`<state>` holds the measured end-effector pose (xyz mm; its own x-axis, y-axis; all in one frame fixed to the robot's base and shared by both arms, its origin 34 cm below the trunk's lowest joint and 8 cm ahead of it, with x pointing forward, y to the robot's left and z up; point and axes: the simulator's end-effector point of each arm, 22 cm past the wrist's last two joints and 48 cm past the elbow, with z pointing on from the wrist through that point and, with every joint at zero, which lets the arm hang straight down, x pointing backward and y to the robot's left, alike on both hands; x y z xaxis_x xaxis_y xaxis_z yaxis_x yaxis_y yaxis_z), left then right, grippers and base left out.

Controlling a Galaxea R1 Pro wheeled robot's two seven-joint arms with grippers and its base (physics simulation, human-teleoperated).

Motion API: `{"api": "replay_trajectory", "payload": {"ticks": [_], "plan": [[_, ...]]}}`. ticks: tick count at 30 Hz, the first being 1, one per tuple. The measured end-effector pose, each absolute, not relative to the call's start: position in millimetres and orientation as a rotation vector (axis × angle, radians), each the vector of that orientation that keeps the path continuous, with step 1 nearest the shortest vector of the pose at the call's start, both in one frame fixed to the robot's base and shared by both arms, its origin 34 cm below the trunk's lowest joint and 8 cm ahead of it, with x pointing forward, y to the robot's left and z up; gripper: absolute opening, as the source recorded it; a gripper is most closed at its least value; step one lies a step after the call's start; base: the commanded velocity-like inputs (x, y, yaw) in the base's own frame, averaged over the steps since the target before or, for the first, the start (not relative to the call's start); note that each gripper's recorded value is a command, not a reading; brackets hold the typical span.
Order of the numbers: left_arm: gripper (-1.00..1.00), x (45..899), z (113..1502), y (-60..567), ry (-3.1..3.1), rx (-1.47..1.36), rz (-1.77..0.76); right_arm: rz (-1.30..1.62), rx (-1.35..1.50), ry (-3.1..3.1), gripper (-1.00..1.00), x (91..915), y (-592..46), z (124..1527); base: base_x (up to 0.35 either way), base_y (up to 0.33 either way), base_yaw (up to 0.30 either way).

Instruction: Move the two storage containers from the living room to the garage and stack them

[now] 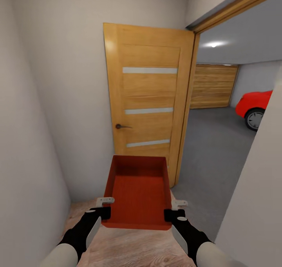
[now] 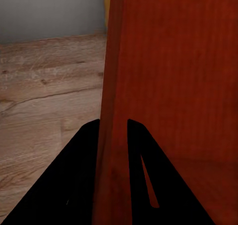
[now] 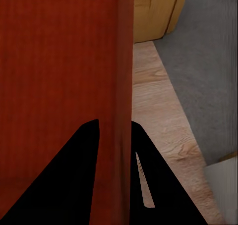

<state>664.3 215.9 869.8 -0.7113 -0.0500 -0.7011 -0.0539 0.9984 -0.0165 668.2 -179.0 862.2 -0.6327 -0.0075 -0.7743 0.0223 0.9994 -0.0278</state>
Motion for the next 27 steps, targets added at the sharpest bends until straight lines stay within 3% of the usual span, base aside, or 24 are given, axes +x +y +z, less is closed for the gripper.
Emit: {"api": "replay_trajectory", "payload": {"ticks": [15,27], "plan": [[-1.0,664.1,869.8,215.9,2.363,-0.072,0.007,-0.043,0.01,2.255,-1.0,668.1,-178.9,862.4,0.012,0.005,-0.262],[-1.0,664.1,870.0,215.8,2.363,-0.072,0.007,-0.043,0.01,2.255,-1.0,667.9,-179.0,862.5,0.216,0.183,-0.253]]}}
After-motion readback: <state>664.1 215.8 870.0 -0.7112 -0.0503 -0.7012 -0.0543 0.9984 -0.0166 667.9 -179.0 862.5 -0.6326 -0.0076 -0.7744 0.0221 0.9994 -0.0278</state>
